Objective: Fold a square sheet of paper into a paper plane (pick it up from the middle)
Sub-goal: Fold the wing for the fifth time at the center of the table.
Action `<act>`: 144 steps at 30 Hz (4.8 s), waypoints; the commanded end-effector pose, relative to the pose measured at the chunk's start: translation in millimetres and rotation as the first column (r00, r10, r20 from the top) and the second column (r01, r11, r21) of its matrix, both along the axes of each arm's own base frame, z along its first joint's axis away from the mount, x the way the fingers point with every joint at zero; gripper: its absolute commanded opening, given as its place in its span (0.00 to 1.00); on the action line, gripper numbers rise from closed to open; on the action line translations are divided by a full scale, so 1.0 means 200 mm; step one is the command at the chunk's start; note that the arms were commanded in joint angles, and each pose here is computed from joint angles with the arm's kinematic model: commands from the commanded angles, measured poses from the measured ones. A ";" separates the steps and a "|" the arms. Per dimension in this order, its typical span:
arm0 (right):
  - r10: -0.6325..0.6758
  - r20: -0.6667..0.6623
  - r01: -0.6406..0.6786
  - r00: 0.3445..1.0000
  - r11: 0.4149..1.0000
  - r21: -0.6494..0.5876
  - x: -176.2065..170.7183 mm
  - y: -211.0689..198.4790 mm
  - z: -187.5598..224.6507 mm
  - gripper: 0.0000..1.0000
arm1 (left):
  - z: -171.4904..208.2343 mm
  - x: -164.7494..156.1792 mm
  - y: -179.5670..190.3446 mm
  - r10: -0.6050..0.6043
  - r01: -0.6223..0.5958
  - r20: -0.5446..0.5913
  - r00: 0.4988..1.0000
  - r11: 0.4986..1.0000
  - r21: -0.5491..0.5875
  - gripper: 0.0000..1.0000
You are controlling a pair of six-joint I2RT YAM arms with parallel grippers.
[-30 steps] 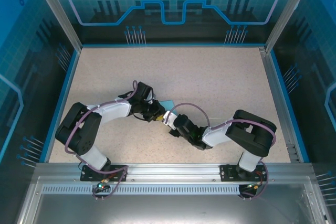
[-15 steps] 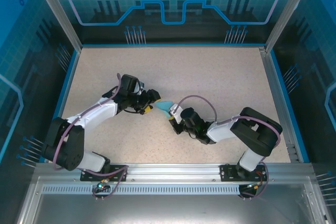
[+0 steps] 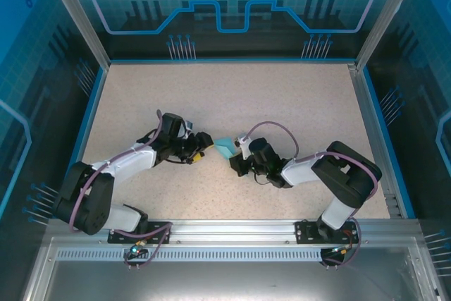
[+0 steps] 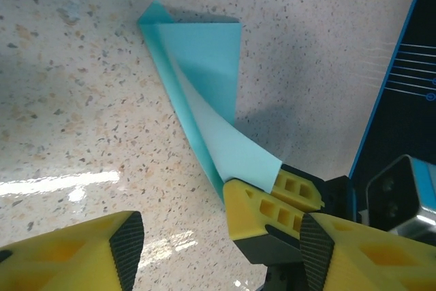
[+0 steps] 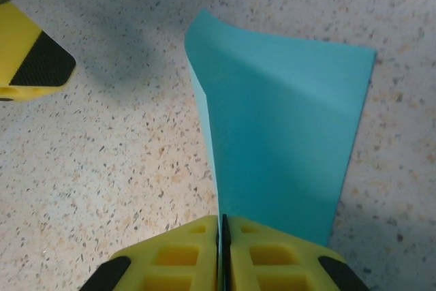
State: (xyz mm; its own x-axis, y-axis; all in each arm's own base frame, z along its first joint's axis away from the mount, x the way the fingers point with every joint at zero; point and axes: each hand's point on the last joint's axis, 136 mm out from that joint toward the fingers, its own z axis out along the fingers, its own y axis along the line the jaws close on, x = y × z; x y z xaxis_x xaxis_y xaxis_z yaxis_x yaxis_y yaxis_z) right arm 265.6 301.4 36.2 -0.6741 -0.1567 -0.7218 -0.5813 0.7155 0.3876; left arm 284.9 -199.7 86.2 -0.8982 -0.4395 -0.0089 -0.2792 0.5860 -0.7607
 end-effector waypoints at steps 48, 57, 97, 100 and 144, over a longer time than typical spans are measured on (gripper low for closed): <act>-0.082 -0.486 0.206 0.870 0.956 0.208 0.00 -0.05 -0.10 0.14 | -0.11 0.03 -0.25 -0.134 0.140 0.081 0.988 0.987 -0.078 0.37; -0.091 -0.524 0.224 0.847 0.954 0.196 0.00 -0.07 -0.13 0.07 | -0.12 0.04 -0.28 -0.151 0.158 0.085 0.985 0.984 -0.084 0.34; 0.005 -0.696 0.173 0.718 0.967 0.185 0.01 -0.02 -0.13 0.04 | -0.23 0.04 -0.31 -0.198 0.203 0.112 0.974 0.978 -0.039 0.25; -0.001 -0.701 0.177 0.713 0.968 0.178 0.01 -0.02 -0.14 0.04 | -0.24 0.04 -0.31 -0.199 0.204 0.110 0.974 0.978 -0.035 0.25; 0.027 -0.655 0.072 0.755 0.990 0.124 -0.09 -0.10 -0.09 0.23 | -0.37 0.06 -0.30 -0.197 0.196 0.017 0.980 0.980 0.027 0.20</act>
